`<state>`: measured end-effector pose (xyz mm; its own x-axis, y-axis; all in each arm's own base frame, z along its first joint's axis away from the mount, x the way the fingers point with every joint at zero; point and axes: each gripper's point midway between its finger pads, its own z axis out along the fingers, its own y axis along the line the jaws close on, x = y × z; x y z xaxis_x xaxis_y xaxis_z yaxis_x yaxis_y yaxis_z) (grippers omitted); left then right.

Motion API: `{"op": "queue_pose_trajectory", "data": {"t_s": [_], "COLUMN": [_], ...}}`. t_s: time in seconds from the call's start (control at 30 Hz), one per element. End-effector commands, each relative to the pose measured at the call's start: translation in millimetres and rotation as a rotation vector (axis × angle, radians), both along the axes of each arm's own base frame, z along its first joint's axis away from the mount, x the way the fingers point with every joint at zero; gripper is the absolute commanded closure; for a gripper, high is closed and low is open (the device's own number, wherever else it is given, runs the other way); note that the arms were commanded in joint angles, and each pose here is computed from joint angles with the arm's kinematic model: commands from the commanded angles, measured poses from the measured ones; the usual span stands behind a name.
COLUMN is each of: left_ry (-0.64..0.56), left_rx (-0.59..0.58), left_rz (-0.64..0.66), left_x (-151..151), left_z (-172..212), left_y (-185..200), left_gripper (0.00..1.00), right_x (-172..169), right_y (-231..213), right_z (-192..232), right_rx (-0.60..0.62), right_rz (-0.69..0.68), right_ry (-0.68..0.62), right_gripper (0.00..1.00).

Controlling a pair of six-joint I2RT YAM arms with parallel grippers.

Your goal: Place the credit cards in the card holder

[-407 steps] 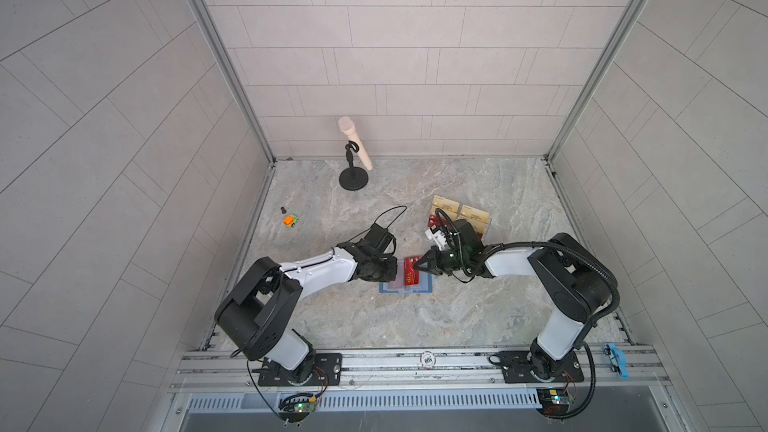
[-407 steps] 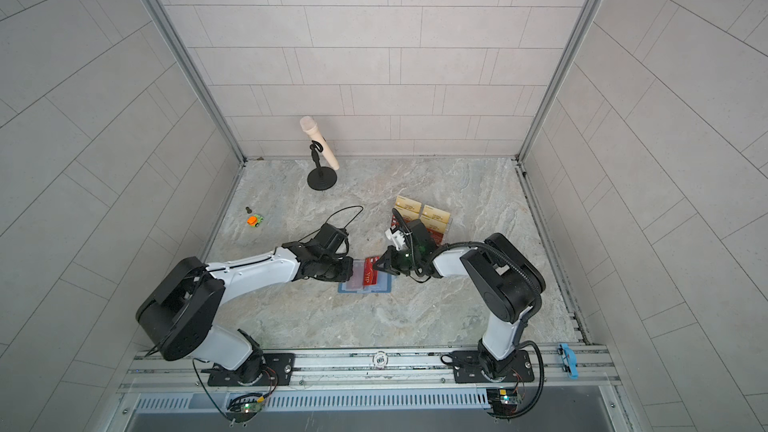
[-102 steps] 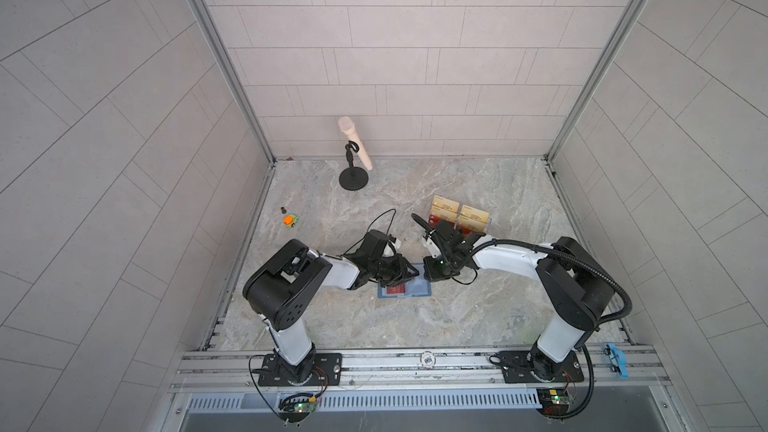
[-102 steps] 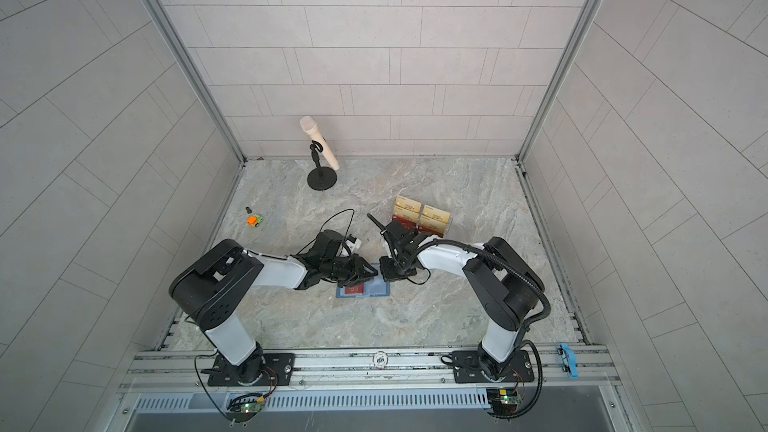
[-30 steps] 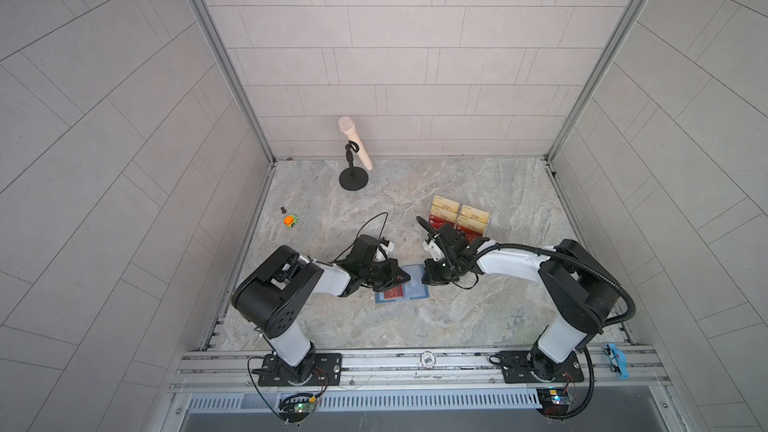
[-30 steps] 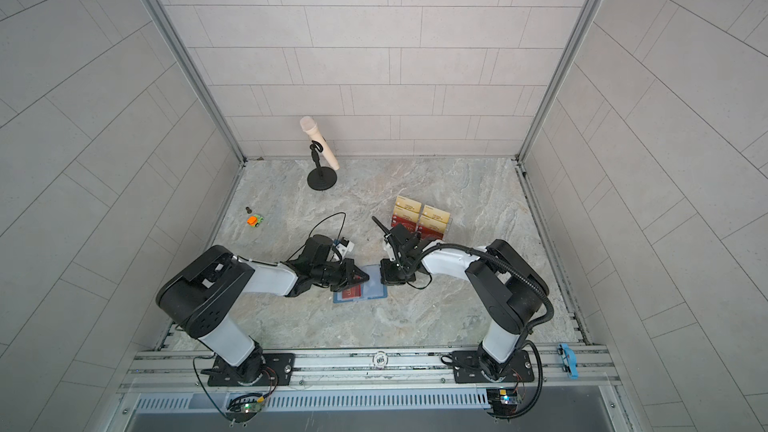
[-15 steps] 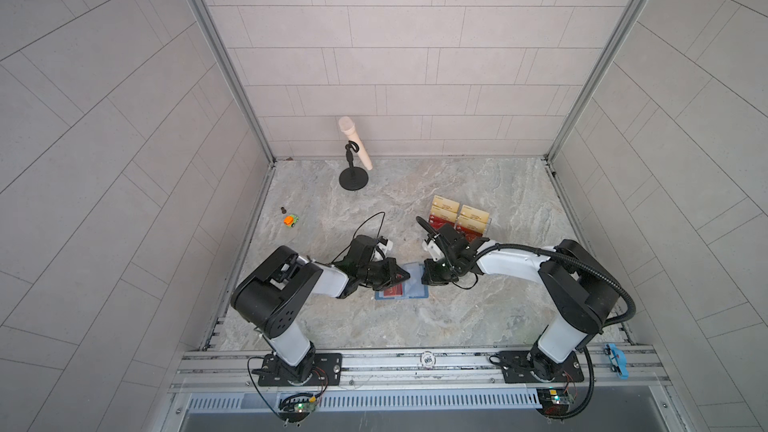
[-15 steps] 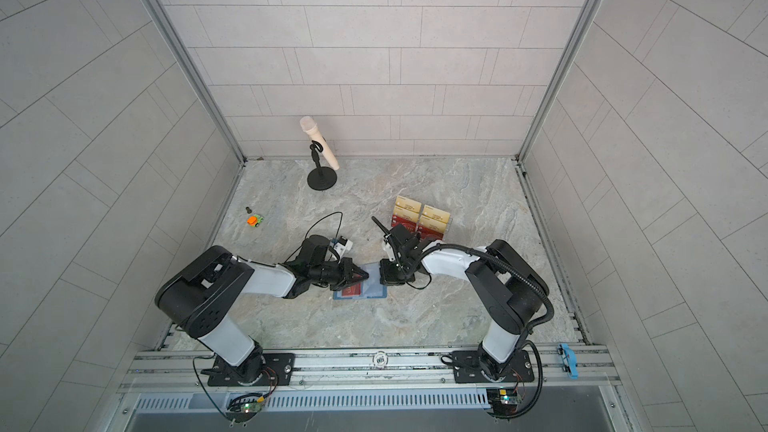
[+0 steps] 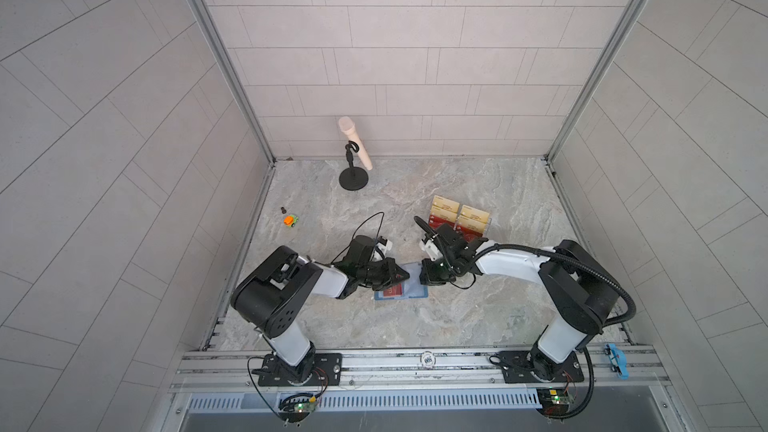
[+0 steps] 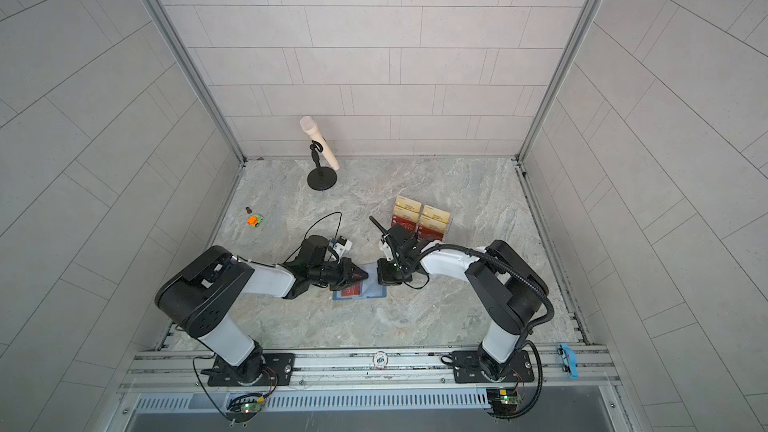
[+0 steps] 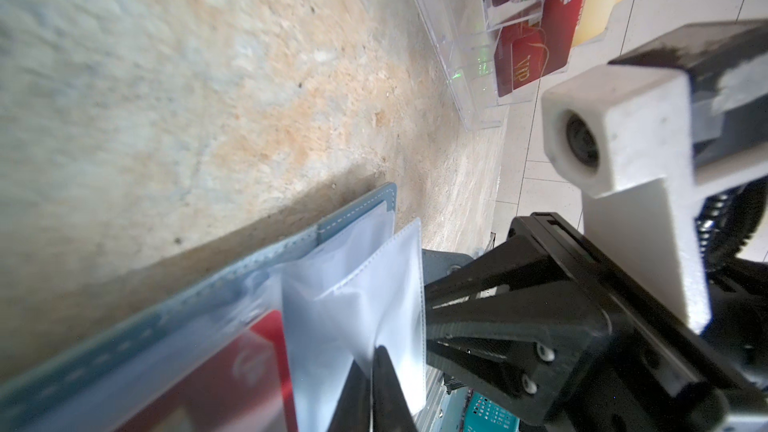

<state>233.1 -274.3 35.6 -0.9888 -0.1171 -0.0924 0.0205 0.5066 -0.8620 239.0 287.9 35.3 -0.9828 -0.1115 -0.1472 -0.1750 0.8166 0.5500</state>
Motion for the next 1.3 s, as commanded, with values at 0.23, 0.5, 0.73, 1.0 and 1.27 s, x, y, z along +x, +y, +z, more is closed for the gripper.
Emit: {"op": "queue_pose_trajectory", "data": {"t_s": [0.23,0.5,0.73,1.0,1.27], "left_ry": [-0.019,-0.031,-0.036,-0.058,-0.075], "left_rx": [-0.012,0.032,0.09,0.128,0.125], "left_rz": [-0.014,-0.023,-0.044,-0.052,-0.035], "left_x": [-1,-1,-5,-5,-5], "left_z": [6,12,14,20,28], "left_y": [0,4,9,14,16], "left_gripper": [0.71,0.53,0.47,0.45,0.46], "right_x": [6,6,6,6,4], "right_y": [10,11,14,7,11], "right_z": [21,28,27,34,30], "right_rx": [0.04,0.032,0.037,-0.03,-0.066], "right_rz": [0.009,0.021,0.024,0.052,0.072], "right_ry": [-0.039,-0.05,-0.049,-0.078,-0.083], "right_gripper": [0.88,0.88,0.88,0.88,0.86]}}
